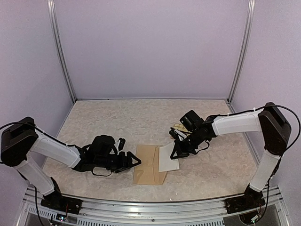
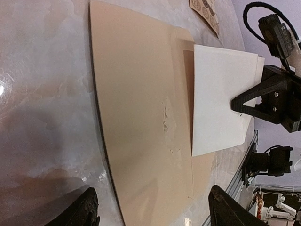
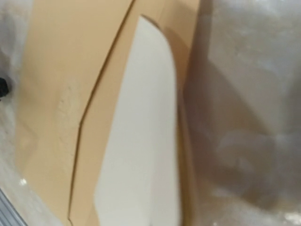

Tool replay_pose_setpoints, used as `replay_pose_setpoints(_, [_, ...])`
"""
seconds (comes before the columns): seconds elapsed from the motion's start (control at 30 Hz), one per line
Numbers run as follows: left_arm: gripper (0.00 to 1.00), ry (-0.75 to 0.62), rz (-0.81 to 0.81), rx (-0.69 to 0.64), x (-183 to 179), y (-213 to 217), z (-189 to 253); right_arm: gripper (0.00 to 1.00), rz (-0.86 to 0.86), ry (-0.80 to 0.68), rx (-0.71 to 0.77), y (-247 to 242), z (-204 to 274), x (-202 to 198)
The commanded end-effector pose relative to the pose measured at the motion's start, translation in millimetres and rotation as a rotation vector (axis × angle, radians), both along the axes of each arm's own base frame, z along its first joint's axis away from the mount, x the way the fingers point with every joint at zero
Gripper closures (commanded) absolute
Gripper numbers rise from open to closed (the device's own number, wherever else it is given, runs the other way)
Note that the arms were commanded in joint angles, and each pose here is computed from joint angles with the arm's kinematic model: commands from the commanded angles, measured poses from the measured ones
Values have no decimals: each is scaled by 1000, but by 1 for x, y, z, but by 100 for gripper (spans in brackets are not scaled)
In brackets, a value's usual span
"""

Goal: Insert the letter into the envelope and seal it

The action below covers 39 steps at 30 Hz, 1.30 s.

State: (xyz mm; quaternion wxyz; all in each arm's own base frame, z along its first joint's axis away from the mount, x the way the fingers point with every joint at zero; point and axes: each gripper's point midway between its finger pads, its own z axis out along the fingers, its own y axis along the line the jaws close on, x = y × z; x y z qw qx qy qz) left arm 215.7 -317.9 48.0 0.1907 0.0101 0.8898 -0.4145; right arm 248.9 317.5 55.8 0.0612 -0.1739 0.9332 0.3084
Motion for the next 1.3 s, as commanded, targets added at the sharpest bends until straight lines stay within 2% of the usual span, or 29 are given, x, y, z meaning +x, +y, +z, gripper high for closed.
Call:
replay_pose_setpoints(0.0, [26, 12, -40, -35, 3, -12, -1, 100, 23, 34, -8, 3, -4, 1])
replay_pose_setpoints(0.2, [37, 43, -69, -33, -2, -15, -11, 100, 0, 97, 2, 6, -13, -2])
replay_pose_setpoints(0.33, [41, 45, -74, -31, -3, -15, -13, 100, -16, 147, 5, 9, -21, -5])
replay_pose_setpoints(0.9, [65, 59, -129, -44, -9, -26, -17, 100, -35, 192, 69, 27, -23, -3])
replay_pose_setpoints(1.27, [70, 62, -156, -39, -10, -32, -19, 100, 21, 175, 109, 51, -20, -3])
